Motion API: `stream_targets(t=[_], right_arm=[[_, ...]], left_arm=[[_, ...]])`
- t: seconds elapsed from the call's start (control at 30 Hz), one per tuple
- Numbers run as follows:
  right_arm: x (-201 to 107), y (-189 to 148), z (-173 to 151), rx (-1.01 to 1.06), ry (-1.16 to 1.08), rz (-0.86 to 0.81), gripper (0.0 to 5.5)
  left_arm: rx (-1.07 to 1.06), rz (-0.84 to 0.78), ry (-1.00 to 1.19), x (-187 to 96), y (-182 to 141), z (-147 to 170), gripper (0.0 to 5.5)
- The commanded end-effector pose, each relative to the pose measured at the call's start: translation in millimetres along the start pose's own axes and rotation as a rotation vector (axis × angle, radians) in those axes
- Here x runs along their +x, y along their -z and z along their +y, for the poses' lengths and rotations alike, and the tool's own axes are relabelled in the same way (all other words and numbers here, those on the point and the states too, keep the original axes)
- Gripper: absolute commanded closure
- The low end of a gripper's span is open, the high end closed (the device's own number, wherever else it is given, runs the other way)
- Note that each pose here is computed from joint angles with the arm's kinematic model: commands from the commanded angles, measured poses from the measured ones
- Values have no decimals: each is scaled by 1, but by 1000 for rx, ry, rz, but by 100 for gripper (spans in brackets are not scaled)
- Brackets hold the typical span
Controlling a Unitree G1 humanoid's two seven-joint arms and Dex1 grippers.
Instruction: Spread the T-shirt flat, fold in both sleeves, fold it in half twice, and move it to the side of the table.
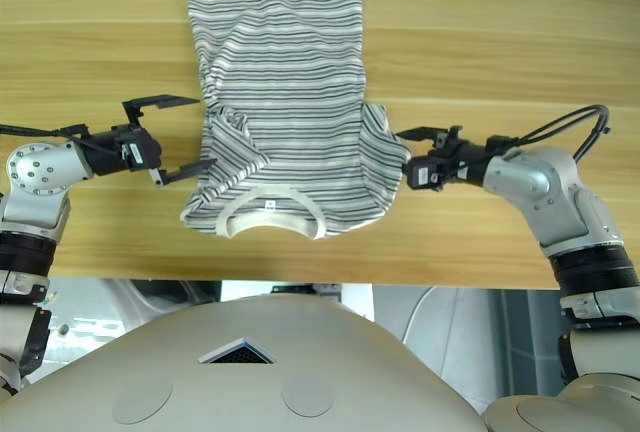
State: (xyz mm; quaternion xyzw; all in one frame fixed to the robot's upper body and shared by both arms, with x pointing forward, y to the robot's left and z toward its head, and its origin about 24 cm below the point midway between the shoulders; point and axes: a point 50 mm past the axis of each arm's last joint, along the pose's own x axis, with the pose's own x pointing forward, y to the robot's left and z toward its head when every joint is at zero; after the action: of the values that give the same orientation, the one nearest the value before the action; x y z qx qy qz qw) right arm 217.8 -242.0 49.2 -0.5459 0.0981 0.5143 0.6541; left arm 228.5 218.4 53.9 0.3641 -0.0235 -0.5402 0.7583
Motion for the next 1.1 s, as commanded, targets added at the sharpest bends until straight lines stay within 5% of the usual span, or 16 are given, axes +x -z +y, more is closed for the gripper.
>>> stream_targets(t=[0.03, 0.4, 1.1], right_arm=[[2, 7, 22, 29, -123, 55, 345], [-10, 5, 17, 5, -76, 63, 547], [-4, -40, -6, -182, 29, -21, 547]], left_arm=[[24, 9, 7, -2, -2, 2, 74], [28, 4, 12, 0, -3, 2, 74], [8, 3, 9, 5, 0, -2, 74]])
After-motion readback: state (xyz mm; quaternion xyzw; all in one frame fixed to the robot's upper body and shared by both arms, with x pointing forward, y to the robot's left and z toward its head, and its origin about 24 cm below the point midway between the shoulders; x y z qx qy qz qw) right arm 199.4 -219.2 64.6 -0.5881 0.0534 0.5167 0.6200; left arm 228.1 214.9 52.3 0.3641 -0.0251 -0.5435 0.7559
